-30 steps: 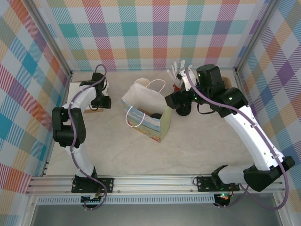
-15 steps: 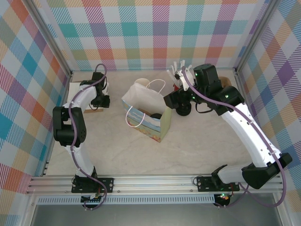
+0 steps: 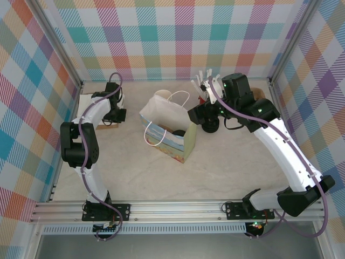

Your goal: Pack the takeout coffee

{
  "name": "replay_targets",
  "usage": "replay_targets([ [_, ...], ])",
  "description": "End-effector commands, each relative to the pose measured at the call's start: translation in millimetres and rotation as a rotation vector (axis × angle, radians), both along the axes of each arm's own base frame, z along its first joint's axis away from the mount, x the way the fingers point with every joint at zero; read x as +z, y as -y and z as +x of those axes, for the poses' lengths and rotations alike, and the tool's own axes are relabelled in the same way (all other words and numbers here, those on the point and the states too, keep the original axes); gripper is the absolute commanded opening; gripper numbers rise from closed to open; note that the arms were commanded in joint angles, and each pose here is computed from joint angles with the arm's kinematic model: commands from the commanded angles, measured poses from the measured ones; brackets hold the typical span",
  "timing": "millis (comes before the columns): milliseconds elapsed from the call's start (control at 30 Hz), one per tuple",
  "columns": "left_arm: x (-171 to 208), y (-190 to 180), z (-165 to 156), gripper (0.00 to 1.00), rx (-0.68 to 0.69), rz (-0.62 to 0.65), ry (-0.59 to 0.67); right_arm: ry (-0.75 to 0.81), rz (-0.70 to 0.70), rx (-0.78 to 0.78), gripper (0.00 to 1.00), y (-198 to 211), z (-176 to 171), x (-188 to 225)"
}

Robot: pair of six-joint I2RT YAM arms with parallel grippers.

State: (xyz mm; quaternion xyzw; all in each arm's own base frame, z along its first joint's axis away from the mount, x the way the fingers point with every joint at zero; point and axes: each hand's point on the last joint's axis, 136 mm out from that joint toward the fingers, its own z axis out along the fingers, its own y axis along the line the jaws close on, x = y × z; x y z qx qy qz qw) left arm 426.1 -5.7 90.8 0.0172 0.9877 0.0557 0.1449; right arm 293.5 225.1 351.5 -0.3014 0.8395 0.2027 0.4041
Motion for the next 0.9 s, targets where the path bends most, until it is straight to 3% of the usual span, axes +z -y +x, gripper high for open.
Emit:
replay_targets([
  [0,21.1,1.0,8.9,0.0,-0.004,-0.016,0.055,0.016,-0.005,-0.015,1.0,4.9,0.8,2.3],
  [167,57.1,3.2,6.7,0.0,0.007,-0.07,0.136,0.034,-0.001,-0.019,1.0,5.6,1.8,5.5],
  [433,142.2,29.3,-9.4,0.0,-0.019,-0.283,0.322,0.116,0.107,0.056,1.0,-10.9,-0.2,29.9],
  [600,215.8,59.7,-24.2,0.0,-0.085,-0.485,0.456,0.222,0.264,0.254,1.0,-44.8,-9.2,65.5],
  [867,319.1,79.6,-53.6,0.0,-0.188,-0.616,0.691,0.445,0.294,0.568,1.0,-90.4,-13.1,101.3],
])
